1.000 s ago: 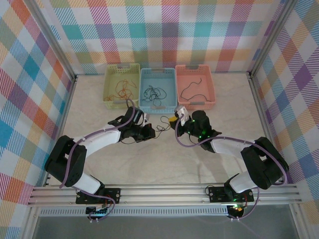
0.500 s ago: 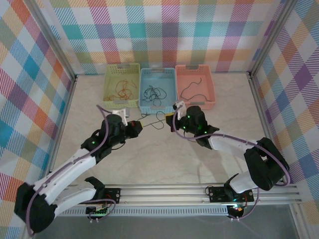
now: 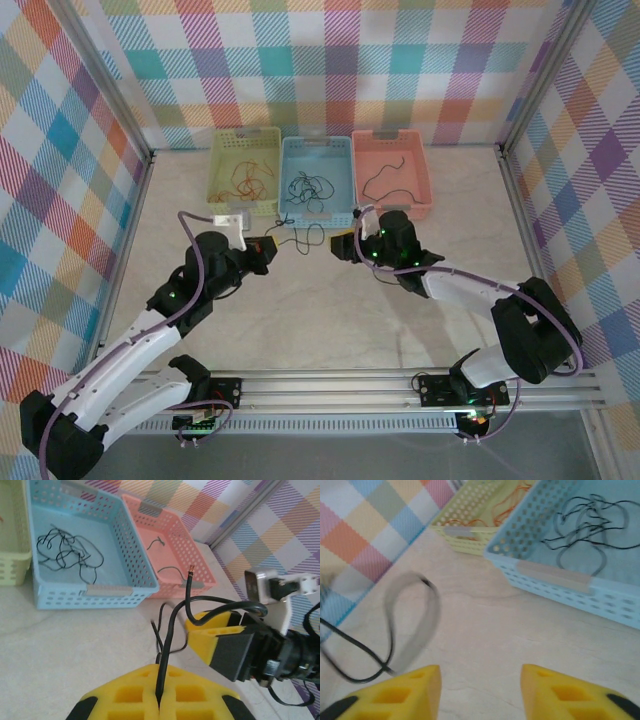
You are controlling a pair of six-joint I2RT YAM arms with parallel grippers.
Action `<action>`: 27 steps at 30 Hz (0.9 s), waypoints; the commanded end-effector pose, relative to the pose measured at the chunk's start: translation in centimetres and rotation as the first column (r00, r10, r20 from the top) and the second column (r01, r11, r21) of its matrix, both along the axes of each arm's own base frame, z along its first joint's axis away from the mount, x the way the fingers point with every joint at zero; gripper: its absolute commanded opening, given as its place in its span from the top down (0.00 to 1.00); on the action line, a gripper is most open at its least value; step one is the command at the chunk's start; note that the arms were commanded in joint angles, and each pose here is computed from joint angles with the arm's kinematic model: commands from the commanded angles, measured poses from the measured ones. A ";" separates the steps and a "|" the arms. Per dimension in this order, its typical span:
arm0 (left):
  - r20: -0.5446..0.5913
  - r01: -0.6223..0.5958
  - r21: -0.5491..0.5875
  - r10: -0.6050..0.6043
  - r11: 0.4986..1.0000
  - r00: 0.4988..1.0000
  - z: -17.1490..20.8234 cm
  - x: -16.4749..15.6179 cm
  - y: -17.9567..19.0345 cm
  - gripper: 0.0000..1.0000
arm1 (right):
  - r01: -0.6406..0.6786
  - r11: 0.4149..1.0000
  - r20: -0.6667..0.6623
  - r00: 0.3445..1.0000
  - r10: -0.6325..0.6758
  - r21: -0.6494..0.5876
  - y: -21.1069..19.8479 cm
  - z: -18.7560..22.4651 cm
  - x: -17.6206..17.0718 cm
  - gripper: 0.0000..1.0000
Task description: Untangle the cables
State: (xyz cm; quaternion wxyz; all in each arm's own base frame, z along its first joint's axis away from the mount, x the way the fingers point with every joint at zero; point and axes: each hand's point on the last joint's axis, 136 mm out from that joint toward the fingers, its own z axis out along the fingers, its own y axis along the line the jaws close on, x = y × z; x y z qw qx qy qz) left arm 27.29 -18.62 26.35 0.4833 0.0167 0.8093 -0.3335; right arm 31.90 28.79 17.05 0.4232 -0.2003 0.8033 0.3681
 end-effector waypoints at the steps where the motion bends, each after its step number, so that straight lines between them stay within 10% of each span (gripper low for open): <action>1: 0.057 0.041 0.025 -0.043 0.999 0.997 2.5 0.3 -0.6 1.00 | -0.093 0.991 0.187 0.976 0.109 -0.093 -0.3 2.0 -1.1 0.47; 16: -0.181 0.122 0.069 -0.108 0.990 0.978 0.0 0.9 -2.8 1.00 | -0.522 0.843 0.564 0.661 0.495 -0.129 1.4 11.0 -11.1 0.51; 27: -0.291 0.227 0.014 -0.213 0.974 0.933 -0.7 -0.2 -4.8 1.00 | -0.579 0.788 0.518 0.619 0.591 -0.208 4.0 10.2 -9.2 0.54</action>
